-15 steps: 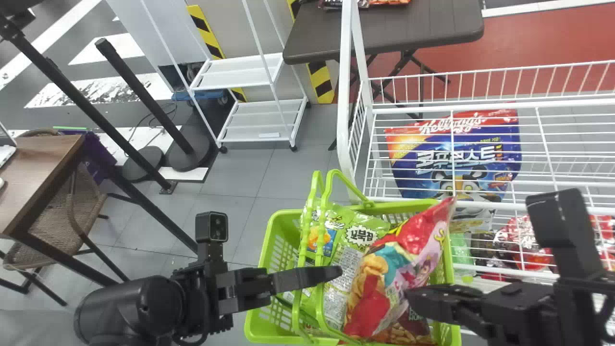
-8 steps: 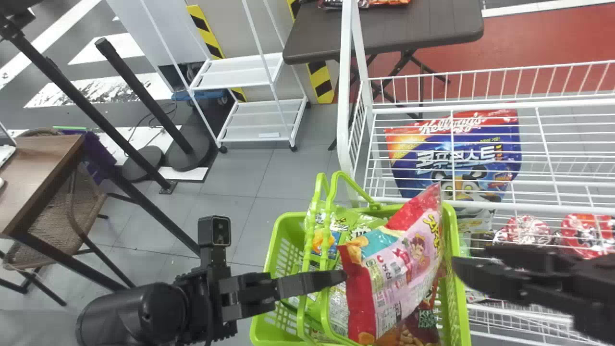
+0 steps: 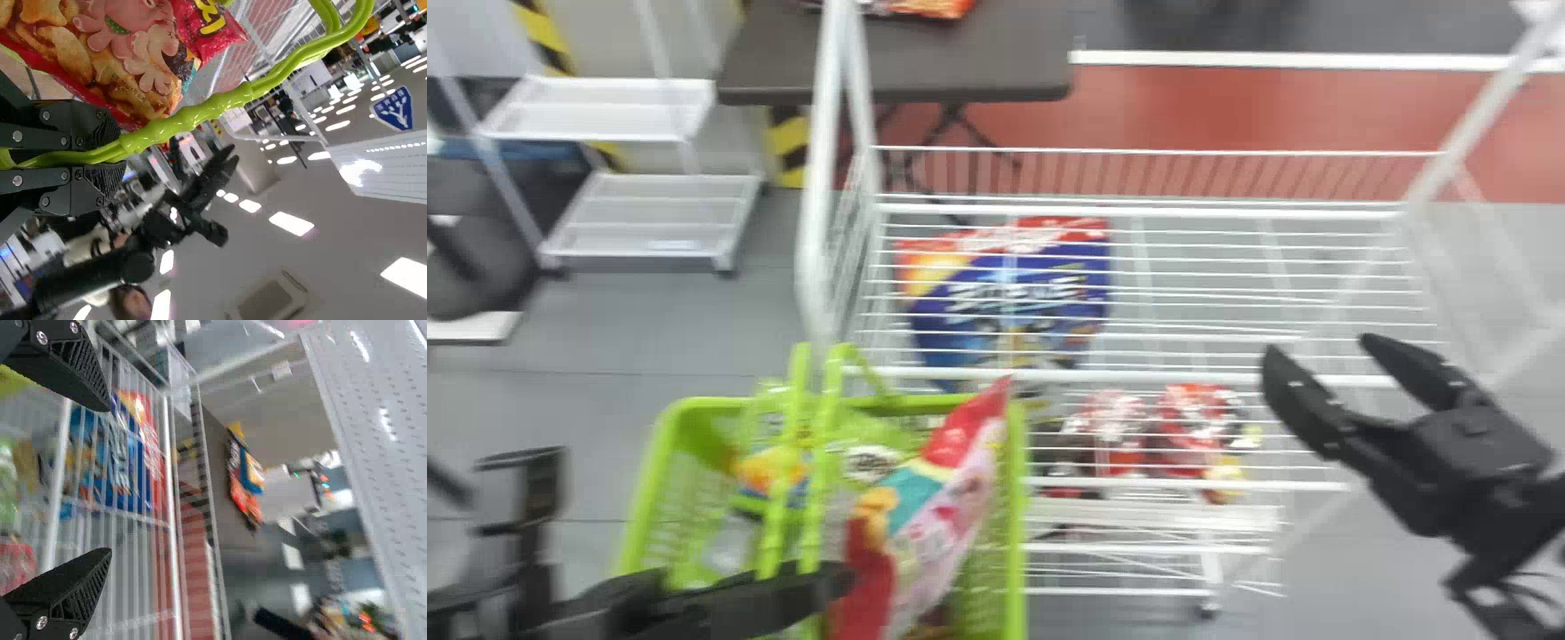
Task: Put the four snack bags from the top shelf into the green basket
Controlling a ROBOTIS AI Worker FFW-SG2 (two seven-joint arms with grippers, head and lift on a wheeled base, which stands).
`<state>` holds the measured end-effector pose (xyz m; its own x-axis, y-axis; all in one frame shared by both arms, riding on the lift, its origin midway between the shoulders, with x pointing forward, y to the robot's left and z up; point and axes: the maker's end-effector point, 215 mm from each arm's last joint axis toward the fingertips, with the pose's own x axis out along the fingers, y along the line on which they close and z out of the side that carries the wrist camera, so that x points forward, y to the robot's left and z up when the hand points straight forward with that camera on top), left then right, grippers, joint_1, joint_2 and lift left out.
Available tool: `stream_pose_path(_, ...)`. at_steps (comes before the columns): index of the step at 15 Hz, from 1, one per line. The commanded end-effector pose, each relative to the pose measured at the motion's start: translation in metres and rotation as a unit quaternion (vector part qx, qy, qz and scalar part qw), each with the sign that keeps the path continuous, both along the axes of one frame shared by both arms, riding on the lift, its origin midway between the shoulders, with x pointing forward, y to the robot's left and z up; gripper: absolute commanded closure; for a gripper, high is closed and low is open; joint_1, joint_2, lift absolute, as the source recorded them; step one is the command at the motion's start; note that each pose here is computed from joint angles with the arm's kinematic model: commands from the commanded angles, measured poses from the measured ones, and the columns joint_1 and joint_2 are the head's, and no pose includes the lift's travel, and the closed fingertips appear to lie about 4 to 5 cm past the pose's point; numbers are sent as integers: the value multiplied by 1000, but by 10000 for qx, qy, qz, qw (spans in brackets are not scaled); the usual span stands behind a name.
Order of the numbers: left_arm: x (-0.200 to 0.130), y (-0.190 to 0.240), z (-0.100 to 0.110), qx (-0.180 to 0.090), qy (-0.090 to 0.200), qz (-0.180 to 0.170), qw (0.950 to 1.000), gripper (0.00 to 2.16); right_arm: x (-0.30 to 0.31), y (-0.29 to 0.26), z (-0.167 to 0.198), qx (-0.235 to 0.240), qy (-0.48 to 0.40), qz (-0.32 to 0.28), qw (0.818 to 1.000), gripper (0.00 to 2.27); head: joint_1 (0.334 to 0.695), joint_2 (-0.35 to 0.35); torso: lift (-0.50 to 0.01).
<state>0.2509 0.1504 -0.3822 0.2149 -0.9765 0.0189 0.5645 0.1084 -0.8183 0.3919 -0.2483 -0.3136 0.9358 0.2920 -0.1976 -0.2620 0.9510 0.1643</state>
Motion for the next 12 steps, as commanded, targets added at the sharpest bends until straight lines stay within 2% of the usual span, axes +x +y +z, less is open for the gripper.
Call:
stream_pose_path(1,-6,-11,1,126,-93,-26,9999,2148,-5,-23,13,-571,-649,-213,9960,43,695,-151,0)
stream_pose_path(2,-8,-16,0,195,-102,-25,9998,2148,-7,-26,11,-705,-767,-240,9943,43,695,-206,0)
stream_pose_path(6,-18,-28,0,379,88,-90,9992,2148,-10,-34,8,-824,-1104,-311,9900,46,695,-267,0)
stream_pose_path(9,-25,-34,8,382,132,-83,9991,2148,-12,-36,4,-804,-1136,-278,9899,49,695,-302,0)
stream_pose_path(12,-29,-33,9,239,512,-37,9984,2148,-15,-37,-2,-793,-1094,-283,9904,53,695,-319,0)
